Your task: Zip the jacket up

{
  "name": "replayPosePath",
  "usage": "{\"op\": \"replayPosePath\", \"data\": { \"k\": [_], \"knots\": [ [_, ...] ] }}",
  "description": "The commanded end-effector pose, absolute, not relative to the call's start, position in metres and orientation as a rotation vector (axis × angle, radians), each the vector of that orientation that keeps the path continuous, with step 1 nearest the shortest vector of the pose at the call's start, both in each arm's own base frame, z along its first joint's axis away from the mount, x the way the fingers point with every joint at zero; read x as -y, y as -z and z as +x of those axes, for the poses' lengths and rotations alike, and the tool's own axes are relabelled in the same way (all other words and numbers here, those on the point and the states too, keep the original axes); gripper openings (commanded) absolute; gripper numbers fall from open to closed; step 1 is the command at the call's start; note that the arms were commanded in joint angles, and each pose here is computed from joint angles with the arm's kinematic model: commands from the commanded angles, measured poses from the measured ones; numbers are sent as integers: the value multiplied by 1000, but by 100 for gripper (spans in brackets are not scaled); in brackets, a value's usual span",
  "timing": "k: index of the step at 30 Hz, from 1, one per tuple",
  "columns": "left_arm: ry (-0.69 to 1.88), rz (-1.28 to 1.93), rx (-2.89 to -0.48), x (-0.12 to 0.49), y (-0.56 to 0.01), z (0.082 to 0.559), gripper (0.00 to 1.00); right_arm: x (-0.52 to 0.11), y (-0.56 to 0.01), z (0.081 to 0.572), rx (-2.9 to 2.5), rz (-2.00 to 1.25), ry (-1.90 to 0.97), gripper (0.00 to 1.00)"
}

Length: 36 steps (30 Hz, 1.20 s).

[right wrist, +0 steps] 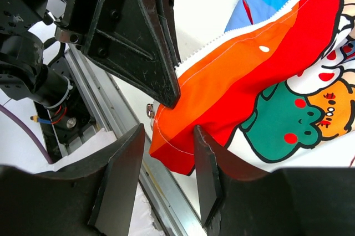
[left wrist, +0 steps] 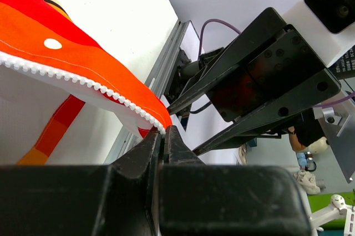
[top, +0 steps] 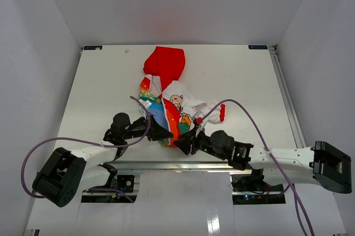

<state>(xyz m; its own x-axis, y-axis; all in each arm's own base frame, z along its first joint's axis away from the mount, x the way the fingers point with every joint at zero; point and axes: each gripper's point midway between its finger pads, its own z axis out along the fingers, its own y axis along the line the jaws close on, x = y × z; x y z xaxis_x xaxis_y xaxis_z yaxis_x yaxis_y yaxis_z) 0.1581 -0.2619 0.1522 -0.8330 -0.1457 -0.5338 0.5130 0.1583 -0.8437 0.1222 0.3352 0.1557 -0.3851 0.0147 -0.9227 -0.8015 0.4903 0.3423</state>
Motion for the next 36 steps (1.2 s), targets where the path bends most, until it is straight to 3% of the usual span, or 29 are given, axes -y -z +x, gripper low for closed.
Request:
{"op": "replayPosePath", "data": {
  "k": [1, 19, 36],
  "knots": [
    [1716, 394, -1890, 264, -163, 158, 0, -343, -191, 119, -1682, -628, -1093, 46],
    [1757, 399, -1861, 263, -173, 153, 0, -357, -170, 123, -1767, -622, -988, 40],
    [1846, 408, -1816, 264, -181, 144, 0, -359, -173, 118, -1644, -689, -1026, 44]
  ]
}}
